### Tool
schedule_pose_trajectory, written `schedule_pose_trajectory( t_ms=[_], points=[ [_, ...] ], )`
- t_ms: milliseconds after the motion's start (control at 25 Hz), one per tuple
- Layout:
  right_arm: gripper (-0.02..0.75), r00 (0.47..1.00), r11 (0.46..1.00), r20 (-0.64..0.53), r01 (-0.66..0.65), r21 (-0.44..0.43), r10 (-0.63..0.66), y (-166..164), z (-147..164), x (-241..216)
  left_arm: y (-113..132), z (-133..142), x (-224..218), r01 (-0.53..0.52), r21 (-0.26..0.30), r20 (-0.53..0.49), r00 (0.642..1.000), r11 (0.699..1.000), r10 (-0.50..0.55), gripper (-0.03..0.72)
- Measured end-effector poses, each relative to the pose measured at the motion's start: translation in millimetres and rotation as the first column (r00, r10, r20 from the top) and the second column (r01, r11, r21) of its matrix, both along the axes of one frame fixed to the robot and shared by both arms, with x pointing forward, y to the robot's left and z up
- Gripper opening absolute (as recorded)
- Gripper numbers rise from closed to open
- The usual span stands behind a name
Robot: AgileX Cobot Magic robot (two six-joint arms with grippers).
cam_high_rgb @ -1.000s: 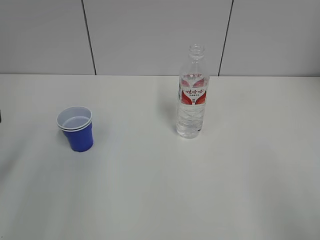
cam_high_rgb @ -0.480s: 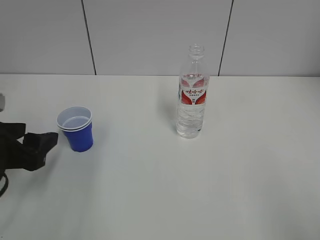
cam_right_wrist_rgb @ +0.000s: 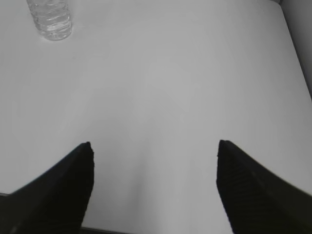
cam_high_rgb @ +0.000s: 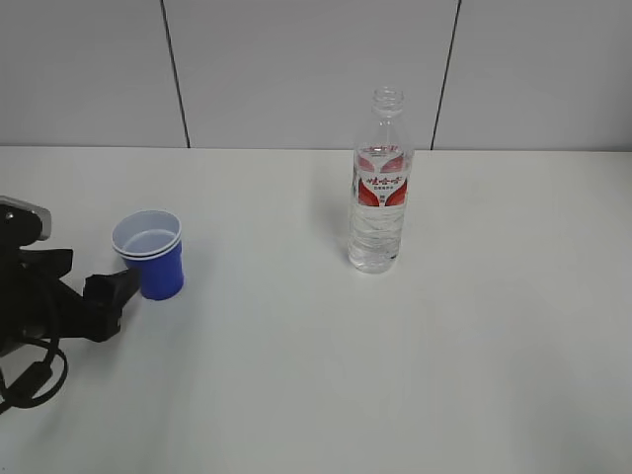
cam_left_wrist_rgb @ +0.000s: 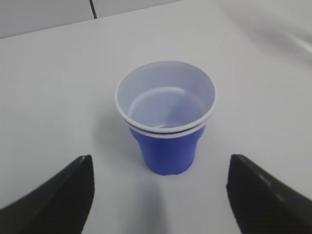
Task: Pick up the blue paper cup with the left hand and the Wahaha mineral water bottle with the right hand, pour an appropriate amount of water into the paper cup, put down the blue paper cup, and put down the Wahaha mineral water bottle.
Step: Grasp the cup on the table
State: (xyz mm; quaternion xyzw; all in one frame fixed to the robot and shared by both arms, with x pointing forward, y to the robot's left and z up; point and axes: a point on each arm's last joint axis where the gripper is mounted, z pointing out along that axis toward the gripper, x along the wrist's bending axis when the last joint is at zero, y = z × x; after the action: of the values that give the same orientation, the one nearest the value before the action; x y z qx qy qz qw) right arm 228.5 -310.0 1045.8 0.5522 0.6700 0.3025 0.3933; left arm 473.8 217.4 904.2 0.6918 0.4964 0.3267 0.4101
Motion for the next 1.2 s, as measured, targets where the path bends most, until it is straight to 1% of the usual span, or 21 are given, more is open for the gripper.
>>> schedule_pose_trajectory(
  t_ms=[240,440,800,1200],
  points=[
    [0.586,1.0,1.0,0.0,0.001,-0.001,-0.001,0,0,0,-1,-18,4,-0.003,0.016,-0.012,1.0,1.0,0.003,0.664],
    [0.586,1.0,1.0,0.0,0.001,-0.001,-0.001,0,0,0,-4,-30,13,-0.019,-0.008,-0.004,1.0,1.0,0.019,0.664],
    [0.586,1.0,1.0,0.0,0.001,-0.001,-0.001,0,0,0,-10,-41,31,-0.035,-0.013,0.002,0.999,0.999,0.035,0.664],
    [0.585,1.0,1.0,0.0,0.001,-0.001,-0.001,0,0,0,-16,-53,46,-0.026,-0.013,0.012,1.0,1.0,0.026,0.664]
  ],
)
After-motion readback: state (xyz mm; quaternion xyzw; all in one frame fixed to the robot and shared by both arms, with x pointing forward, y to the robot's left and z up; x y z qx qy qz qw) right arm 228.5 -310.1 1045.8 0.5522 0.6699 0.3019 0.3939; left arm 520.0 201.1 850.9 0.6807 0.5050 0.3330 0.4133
